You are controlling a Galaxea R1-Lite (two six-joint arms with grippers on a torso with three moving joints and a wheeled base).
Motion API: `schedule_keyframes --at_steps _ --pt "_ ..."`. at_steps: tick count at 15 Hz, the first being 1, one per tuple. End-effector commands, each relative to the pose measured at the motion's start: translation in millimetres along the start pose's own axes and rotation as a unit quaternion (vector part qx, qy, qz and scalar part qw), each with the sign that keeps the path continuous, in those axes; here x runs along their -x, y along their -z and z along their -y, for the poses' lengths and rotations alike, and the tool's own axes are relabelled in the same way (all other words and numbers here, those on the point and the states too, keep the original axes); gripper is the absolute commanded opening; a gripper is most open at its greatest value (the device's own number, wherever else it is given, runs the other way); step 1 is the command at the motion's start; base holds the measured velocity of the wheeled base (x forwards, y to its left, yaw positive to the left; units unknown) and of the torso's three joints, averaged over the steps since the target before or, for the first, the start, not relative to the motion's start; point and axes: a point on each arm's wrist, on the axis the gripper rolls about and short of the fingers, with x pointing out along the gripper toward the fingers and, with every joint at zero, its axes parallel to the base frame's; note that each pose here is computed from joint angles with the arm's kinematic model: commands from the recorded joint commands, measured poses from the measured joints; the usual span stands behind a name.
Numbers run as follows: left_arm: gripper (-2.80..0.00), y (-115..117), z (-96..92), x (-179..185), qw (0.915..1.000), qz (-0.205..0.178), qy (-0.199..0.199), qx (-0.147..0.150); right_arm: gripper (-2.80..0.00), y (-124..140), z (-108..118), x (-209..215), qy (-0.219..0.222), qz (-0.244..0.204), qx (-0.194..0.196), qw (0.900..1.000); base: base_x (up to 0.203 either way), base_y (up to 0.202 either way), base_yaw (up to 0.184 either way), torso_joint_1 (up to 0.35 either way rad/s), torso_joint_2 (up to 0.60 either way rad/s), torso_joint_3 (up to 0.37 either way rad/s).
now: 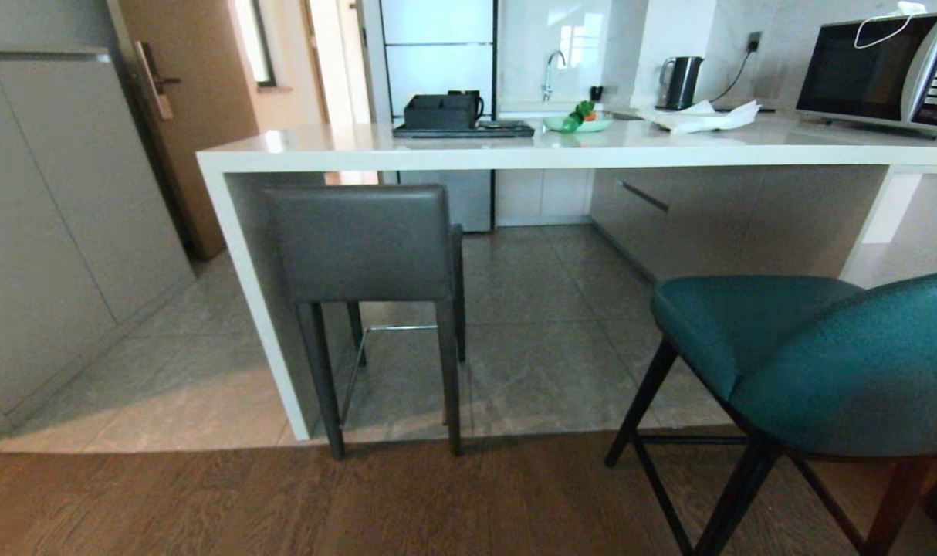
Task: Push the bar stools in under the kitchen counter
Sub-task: Push the blue chair back under the dining table
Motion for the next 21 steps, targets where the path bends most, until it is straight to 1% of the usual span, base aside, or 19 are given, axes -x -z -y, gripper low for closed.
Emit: schedule_keyframes --at_steps 1,21 --pt "-2.8 0.7 0.0 -0.3 1.0 -0.002 0.0 0.0 -2.8 -0.2 0.0 -0.1 0.0 -0.001 0.0 1.0 0.0 -0.199 0.002 0.006 0.0 0.007" --pt "-2.8 0.7 0.0 -0.3 1.0 -0.002 0.0 0.0 -2.8 -0.2 0.0 -0.1 0.0 -0.001 0.0 1.0 0.0 -0.195 0.002 0.002 0.0 0.001"
